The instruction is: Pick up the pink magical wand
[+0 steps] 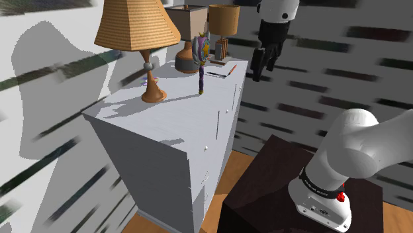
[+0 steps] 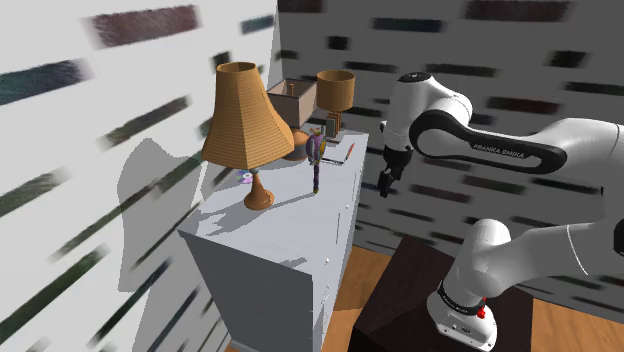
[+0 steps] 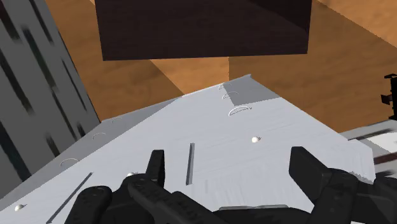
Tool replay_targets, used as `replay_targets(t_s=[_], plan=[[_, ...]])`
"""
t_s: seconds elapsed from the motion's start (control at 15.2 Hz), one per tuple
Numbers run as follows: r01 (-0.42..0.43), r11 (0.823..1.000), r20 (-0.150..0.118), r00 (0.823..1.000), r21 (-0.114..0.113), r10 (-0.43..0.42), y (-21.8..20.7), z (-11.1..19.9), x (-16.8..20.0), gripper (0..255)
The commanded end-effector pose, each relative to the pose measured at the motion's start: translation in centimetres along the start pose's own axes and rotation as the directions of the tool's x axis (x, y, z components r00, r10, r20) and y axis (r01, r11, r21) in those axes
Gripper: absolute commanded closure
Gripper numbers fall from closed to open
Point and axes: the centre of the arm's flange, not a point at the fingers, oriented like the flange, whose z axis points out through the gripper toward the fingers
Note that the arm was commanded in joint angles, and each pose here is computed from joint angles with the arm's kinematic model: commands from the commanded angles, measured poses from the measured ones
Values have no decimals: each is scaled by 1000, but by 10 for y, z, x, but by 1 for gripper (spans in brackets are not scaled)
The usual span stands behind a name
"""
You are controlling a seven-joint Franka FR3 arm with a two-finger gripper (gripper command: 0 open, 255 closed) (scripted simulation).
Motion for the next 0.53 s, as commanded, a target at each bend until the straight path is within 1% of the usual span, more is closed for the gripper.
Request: replay_targets(t_s=[0.0, 0.07, 0.2, 0.33, 0.46], plan=[[0, 1000, 0, 1000, 0, 0, 0, 0, 0, 0], [-46, 999, 1, 999, 4, 46, -7, -3, 11, 0], [-138, 990, 4, 990, 13, 138, -18, -10, 33, 0], [-229, 973, 7, 973, 21, 229, -27, -17, 56, 0], [-318, 948, 11, 948, 29, 318, -34, -24, 80, 0]])
